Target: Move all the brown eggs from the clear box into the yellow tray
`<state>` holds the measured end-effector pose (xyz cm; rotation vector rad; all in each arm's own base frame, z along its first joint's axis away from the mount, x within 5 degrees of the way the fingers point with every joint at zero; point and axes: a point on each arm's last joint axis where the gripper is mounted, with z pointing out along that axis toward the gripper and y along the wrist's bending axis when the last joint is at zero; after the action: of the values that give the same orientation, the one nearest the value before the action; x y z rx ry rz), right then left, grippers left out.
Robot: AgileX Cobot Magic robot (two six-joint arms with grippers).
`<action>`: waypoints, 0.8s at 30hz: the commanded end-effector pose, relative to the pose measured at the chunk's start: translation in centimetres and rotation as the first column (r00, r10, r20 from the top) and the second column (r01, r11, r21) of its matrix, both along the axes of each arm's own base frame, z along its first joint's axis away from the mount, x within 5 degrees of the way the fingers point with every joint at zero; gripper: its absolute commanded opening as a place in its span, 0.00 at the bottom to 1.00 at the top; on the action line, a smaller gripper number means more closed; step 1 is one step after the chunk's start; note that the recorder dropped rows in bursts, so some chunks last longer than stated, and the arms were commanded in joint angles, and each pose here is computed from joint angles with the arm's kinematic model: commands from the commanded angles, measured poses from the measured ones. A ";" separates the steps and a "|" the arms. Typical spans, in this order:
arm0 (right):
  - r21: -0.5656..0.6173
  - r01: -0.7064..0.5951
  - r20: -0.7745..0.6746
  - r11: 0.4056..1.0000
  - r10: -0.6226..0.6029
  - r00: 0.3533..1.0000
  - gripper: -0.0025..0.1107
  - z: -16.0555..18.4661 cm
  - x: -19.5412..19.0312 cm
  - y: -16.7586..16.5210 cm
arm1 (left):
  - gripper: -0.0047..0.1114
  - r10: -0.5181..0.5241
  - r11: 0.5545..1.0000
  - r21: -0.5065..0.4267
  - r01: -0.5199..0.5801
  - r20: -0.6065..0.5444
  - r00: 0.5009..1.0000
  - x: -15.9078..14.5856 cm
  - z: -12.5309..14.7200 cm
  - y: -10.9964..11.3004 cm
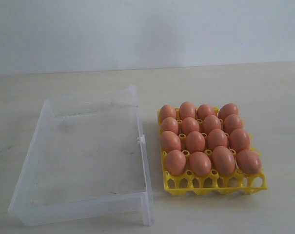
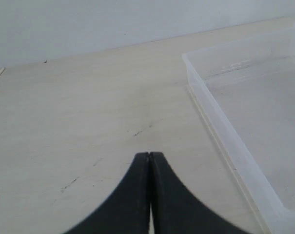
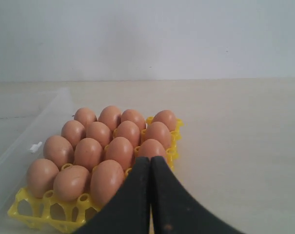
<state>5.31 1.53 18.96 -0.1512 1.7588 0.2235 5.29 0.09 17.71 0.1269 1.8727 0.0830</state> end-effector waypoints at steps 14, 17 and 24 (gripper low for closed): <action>0.203 0.052 -0.051 0.978 -0.043 0.998 0.02 -0.1 0.0 -0.1 | 0.04 -0.004 1.000 -0.006 0.004 0.016 1.000 0.0 0.2 0.0; 0.186 0.049 -0.046 0.981 -0.041 0.998 0.02 -0.1 0.0 -0.1 | 0.04 -0.004 1.000 -0.006 0.004 0.016 1.000 0.0 0.2 0.0; 0.173 0.046 -0.043 0.984 -0.039 0.998 0.02 -0.1 0.0 -0.1 | 0.04 -0.004 1.000 -0.006 0.004 0.016 1.000 0.0 0.2 0.0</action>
<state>5.31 1.53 18.96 0.0302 1.7747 0.3714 5.29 0.09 17.71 0.1269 1.8727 0.0830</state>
